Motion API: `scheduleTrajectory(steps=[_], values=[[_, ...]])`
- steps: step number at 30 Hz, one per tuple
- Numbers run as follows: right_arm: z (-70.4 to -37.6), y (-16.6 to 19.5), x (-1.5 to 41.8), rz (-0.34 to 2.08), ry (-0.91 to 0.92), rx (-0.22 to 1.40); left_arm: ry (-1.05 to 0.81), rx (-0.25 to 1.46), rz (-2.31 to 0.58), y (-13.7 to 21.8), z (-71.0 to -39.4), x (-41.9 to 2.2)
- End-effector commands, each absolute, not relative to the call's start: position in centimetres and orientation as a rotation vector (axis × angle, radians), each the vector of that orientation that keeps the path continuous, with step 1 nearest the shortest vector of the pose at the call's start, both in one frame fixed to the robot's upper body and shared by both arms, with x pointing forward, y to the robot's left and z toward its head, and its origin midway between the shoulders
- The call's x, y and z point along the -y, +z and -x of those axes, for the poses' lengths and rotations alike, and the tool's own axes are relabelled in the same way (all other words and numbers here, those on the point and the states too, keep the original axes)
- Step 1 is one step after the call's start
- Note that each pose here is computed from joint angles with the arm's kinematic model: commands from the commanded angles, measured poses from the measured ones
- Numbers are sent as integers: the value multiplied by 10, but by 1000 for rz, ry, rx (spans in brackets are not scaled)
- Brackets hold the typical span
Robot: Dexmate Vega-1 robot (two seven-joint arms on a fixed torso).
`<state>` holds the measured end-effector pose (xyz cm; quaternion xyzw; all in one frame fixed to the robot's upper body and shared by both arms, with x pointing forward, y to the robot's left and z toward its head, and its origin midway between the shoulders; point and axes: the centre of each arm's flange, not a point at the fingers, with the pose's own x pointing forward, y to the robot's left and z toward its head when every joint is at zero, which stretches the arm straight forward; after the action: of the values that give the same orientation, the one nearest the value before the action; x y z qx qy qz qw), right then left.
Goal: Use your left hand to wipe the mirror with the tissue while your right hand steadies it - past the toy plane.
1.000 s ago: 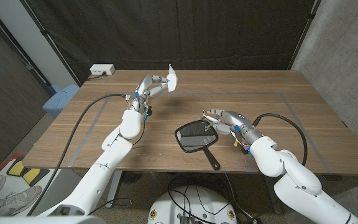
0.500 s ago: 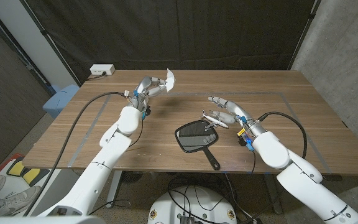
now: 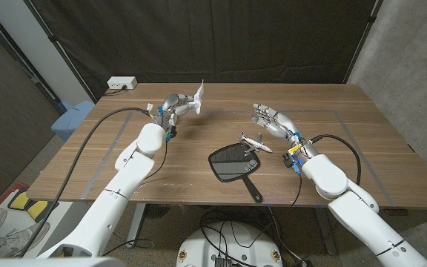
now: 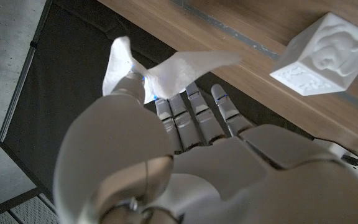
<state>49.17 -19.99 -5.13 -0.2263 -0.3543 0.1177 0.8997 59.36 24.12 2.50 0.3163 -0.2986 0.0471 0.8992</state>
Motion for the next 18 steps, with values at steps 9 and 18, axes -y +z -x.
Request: scheduleTrajectory(steps=[9, 18], values=[[-496, -47, 210, 341, 231, 765, -146, 635, -651, 25, -590, -247], [-491, -42, 228, 268, 164, 784, -164, 668, -610, 20, -583, -256]])
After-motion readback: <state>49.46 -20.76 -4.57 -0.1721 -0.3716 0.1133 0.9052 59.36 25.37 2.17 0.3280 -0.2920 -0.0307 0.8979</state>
